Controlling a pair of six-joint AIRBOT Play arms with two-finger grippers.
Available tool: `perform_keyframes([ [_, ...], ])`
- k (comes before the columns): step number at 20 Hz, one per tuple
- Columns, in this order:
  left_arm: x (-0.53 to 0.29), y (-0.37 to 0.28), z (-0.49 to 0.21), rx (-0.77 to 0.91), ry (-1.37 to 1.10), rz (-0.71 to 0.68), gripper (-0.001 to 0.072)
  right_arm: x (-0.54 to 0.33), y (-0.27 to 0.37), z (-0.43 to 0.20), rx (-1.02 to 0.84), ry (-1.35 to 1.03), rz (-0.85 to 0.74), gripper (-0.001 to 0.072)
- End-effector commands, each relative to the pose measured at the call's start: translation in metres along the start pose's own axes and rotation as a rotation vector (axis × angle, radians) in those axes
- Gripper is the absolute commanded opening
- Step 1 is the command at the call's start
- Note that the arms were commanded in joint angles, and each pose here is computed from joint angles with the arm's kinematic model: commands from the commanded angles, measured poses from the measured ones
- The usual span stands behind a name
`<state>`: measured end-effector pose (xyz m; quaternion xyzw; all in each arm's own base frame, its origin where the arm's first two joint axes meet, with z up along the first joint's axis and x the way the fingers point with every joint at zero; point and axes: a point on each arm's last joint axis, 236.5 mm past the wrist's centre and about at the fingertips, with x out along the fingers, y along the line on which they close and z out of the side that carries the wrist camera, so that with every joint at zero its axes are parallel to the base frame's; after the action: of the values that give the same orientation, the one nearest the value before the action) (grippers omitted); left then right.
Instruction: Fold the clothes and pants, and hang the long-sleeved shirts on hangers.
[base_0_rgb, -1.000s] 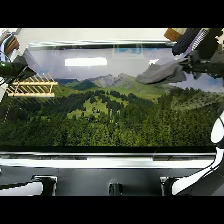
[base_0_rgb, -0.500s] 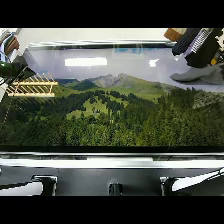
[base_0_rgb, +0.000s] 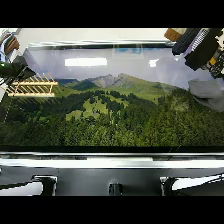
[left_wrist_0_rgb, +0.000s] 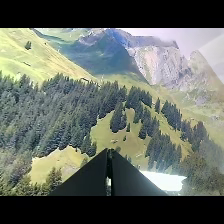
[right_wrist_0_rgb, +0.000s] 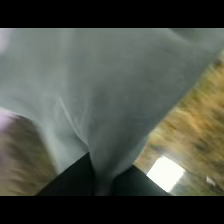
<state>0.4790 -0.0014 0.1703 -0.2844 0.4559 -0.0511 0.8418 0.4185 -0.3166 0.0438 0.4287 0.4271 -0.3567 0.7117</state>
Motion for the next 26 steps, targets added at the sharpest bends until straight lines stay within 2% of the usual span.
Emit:
perform_keyframes([
  [1, 0.0, 0.0, 0.0, -0.005, 0.0, 0.001, 0.0019, 0.01, -0.057, -0.03, -0.042, 0.073, -0.19, 0.0042],
  [7, 0.0, 0.0, 0.0, -0.005, 0.0, 0.001, 0.0019, 0.019, -0.135, -0.08, -0.183, 0.18, -0.418, 0.0043],
  [14, 0.0, 0.0, 0.0, -0.004, 0.0, 0.001, 0.0019, 0.012, -0.201, -0.126, -0.236, 0.317, -0.637, 0.0044],
  [24, 0.0, 0.0, 0.0, -0.004, 0.0, 0.001, 0.0019, -0.009, -0.248, -0.163, -0.241, 0.406, -0.803, 0.0044],
  [25, 0.0, 0.0, 0.0, -0.004, 0.0, 0.001, 0.002, -0.01, -0.25, -0.167, -0.24, 0.42, -0.811, 0.006],
  [26, 0.0, 0.0, 0.0, -0.004, 0.0, 0.001, 0.0019, -0.012, -0.252, -0.17, -0.239, 0.431, -0.819, 0.013],
])
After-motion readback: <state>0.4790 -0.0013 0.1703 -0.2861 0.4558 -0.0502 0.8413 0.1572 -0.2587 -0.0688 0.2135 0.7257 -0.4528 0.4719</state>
